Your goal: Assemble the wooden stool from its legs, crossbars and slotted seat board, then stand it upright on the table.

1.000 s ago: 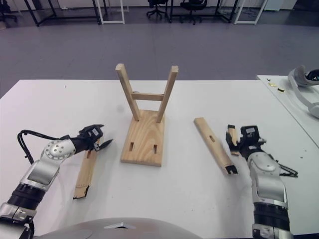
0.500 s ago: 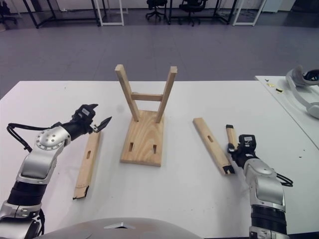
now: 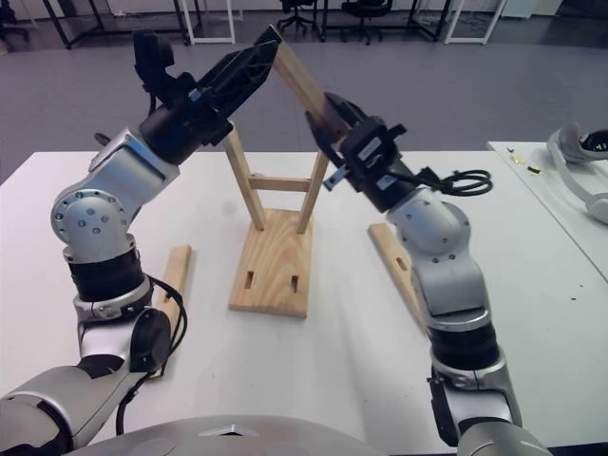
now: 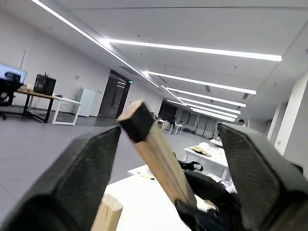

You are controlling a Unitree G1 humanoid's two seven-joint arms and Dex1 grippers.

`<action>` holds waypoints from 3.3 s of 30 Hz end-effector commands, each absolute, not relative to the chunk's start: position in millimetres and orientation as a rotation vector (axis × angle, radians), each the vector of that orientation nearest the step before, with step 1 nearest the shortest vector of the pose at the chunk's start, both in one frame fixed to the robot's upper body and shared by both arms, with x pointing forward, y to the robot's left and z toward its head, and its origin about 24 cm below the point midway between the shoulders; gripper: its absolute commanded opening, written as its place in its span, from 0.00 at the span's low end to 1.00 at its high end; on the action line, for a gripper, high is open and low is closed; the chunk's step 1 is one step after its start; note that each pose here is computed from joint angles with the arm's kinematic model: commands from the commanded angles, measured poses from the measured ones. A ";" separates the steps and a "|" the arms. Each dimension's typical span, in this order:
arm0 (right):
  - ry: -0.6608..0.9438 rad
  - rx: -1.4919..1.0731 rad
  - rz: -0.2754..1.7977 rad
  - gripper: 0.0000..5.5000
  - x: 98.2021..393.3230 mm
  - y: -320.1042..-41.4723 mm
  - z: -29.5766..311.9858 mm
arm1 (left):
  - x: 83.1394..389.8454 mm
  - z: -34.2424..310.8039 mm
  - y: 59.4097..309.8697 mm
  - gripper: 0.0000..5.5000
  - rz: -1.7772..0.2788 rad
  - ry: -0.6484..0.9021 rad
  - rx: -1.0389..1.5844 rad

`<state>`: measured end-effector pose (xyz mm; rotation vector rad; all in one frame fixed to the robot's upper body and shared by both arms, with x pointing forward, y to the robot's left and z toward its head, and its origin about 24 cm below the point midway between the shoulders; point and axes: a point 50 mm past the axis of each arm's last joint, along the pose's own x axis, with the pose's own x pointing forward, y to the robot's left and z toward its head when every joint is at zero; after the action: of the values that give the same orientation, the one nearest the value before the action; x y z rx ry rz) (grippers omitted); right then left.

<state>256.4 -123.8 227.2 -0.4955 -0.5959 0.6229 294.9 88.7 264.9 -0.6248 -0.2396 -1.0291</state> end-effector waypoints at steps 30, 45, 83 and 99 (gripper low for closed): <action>-0.281 -0.520 0.482 0.56 242.0 -164.6 172.9 | 203.8 145.4 195.0 0.07 -0.067 -0.013 -0.443; -0.183 -0.478 0.390 0.56 229.3 -177.5 137.9 | 172.8 103.3 211.6 0.07 0.175 0.147 -0.511; -0.150 -0.512 0.384 0.56 230.1 -177.8 119.9 | 128.9 -6.1 195.5 0.07 0.236 0.450 -0.135; -0.158 -0.531 0.388 0.56 230.3 -177.2 117.0 | 176.9 91.6 206.4 0.25 0.075 0.033 0.143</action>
<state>230.2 -175.9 119.3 -0.5243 -0.1630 0.3916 169.0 211.0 73.8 0.1351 0.0689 0.1176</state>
